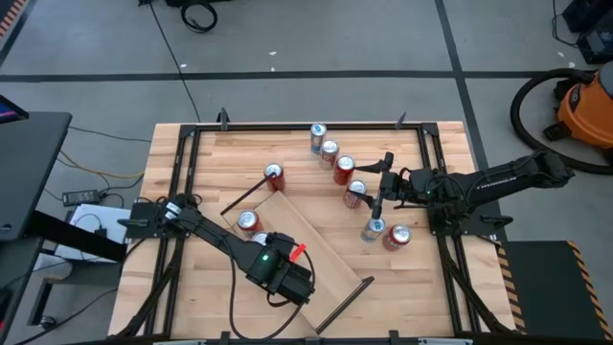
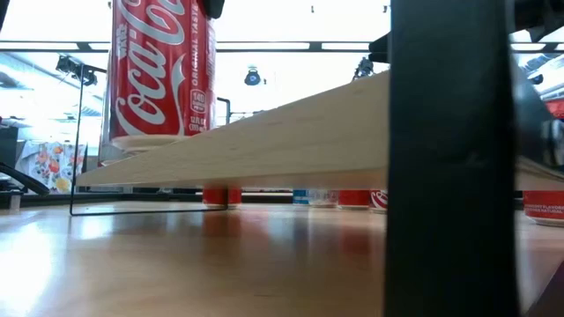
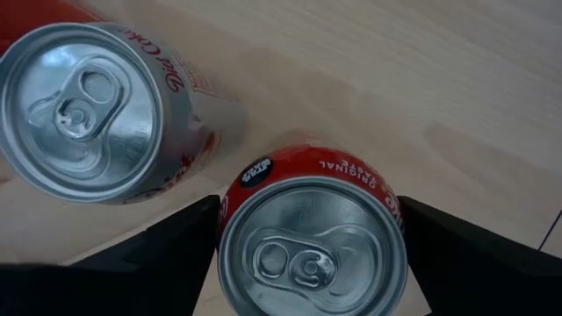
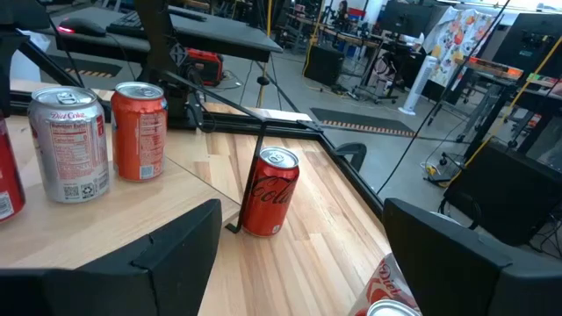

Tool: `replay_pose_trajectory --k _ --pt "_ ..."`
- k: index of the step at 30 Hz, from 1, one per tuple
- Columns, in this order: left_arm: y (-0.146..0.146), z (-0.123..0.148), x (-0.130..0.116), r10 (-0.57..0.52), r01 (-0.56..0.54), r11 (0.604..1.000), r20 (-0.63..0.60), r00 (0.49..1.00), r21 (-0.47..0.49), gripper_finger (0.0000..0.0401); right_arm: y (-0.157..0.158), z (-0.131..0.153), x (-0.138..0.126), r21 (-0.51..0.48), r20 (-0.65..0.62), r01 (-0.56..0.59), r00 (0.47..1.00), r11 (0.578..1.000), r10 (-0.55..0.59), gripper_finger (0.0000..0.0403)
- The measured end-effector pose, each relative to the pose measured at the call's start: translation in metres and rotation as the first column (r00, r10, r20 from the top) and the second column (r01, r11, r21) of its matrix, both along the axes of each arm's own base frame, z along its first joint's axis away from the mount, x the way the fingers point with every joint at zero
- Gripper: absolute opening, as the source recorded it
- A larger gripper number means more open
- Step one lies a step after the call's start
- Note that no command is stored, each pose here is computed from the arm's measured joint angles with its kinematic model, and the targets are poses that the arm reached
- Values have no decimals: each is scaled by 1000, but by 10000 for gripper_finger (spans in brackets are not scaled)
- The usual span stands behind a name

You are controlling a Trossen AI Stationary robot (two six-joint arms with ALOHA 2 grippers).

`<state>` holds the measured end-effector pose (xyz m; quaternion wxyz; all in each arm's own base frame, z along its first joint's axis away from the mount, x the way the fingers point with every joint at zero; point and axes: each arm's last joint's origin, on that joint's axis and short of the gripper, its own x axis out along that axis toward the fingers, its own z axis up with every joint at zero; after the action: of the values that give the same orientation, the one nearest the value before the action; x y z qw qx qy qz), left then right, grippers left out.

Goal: Place canned beverage on shelf
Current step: Put the top left red soda can on the shelf, then put the red soda can on the shelf aligned with the other red soda can

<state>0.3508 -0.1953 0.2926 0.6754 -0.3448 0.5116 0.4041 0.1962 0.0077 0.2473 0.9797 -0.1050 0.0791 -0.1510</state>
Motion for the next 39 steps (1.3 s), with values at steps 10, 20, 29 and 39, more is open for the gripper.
replay_pose_trajectory --k 10,20,29,39 --pt "0 0 0 -21 21 1000 -2 1000 4 346 0 0 0 0 0 0 1000 1000 0 327" --pt "3 0 1 -27 27 1000 -7 1000 7 346 0 0 0 0 0 0 1000 1000 0 327" --pt "3 1 1 -52 52 999 -10 999 13 346 0 0 0 0 0 0 1000 1000 0 327" --pt "5 2 2 -90 90 994 2 996 60 346 0 0 0 2 0 -16 1000 1000 16 327"
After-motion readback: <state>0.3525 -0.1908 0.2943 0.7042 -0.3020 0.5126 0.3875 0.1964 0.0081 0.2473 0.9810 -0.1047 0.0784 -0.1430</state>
